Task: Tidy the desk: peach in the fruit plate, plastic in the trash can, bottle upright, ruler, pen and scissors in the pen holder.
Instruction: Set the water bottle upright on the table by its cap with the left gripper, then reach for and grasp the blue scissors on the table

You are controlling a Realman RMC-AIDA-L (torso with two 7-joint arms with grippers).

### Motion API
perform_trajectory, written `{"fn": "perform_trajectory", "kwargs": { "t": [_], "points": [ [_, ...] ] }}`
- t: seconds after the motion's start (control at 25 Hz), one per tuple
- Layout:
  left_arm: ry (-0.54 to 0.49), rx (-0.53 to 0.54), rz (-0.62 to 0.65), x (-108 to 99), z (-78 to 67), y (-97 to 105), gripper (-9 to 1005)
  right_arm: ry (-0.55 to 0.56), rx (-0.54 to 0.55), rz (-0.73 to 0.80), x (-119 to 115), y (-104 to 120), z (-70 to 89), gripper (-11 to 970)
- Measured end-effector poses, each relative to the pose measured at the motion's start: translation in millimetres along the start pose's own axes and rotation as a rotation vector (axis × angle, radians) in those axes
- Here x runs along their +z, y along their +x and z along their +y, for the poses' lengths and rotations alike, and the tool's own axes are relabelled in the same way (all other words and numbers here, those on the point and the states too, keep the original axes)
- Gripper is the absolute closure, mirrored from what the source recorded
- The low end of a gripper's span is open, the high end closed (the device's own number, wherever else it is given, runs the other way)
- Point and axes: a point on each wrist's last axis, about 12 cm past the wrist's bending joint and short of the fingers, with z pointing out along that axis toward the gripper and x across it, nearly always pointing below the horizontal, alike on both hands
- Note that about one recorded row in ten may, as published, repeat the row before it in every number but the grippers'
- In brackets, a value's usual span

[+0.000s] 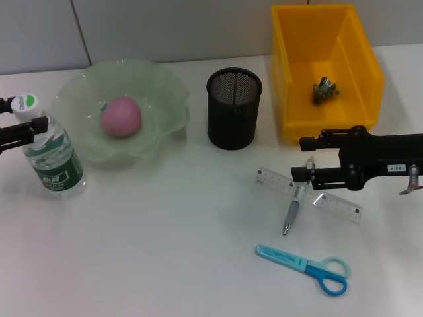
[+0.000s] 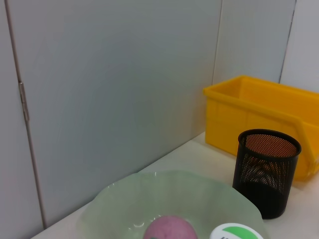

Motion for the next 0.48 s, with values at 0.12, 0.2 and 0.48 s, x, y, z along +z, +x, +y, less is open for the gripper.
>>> {"fn": "perform_trajectory", "kwargs": {
  "t": [0.12, 0.2, 0.48],
  "points": [
    [-0.001, 0.0, 0.0, 0.0, -0.1, 0.1, 392, 0.001, 0.0, -0.001, -0.1, 0.0, -0.1, 243],
    [-0.001, 0.0, 0.0, -0.1, -0.3, 0.3, 344, 0.002, 0.001, -0.002, -0.3, 0.0, -0.1, 243],
    [-0.016, 0.001, -0.019, -4.5, 1.5, -2.0, 178, 0.007, 0.004, -0.002, 0.1, 0.2, -0.9, 243]
  ]
}}
